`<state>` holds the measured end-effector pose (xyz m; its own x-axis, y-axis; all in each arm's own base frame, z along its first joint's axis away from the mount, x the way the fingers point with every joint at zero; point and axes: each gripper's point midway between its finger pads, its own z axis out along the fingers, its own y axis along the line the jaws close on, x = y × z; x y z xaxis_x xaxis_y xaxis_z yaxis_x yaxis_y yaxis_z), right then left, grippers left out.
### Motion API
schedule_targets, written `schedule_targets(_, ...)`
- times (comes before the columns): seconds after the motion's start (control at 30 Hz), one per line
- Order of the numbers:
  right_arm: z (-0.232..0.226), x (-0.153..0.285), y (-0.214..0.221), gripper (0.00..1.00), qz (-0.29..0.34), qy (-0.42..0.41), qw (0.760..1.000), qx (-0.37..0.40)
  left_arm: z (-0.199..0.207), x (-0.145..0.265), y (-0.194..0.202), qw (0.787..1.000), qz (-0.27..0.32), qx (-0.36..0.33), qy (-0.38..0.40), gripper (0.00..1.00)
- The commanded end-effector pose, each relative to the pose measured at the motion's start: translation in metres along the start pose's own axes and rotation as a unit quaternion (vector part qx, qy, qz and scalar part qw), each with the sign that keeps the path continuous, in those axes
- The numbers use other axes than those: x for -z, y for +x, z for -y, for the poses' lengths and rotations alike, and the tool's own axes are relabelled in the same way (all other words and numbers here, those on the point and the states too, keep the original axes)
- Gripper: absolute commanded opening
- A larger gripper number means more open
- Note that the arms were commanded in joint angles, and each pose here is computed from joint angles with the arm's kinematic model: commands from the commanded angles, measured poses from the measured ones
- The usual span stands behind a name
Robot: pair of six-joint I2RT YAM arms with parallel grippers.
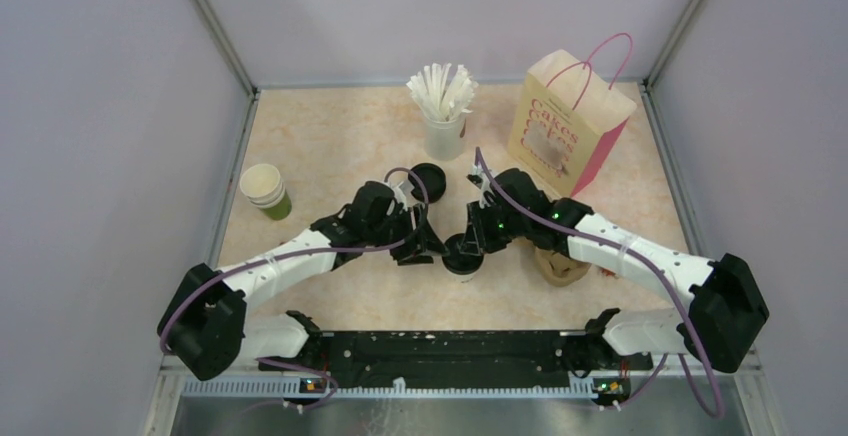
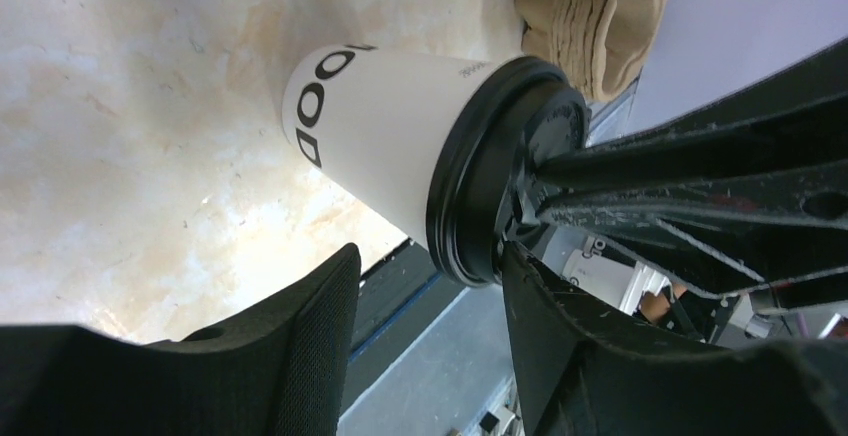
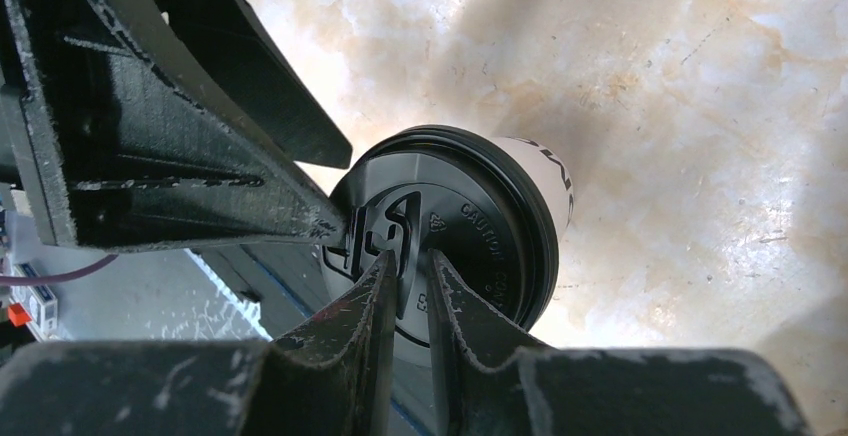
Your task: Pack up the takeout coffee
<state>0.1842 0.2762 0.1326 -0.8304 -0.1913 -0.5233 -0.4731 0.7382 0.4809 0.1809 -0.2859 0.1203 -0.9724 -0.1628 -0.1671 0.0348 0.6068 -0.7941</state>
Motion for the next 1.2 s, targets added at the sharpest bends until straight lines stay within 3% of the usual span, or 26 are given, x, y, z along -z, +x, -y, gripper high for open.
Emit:
schedule_targets(0.0, 0.032, -0.004, 0.030, 0.18, -0.047, 0.059, 0.997, -0.015, 0.013, 0.011, 0.012, 1.000, -0.019, 0.000, 0.022, 0.60)
schedule_targets(0.43, 0.031, -0.006, 0.029, 0.18, -0.051, 0.057, 0.997, -0.016, 0.002, -0.001, 0.016, 0.999, -0.032, 0.003, 0.023, 0.62)
schedule_targets(0.9, 0.040, -0.009, 0.048, 0.18, -0.066, 0.063, 0.995, -0.028, -0.078, 0.006, 0.040, 0.986, -0.062, 0.017, -0.156, 0.46)
schedule_targets(1.17, 0.044, -0.011, 0.052, 0.18, -0.066, 0.067, 0.995, -0.031, -0.081, -0.007, 0.049, 0.983, -0.091, 0.001, -0.159, 0.44)
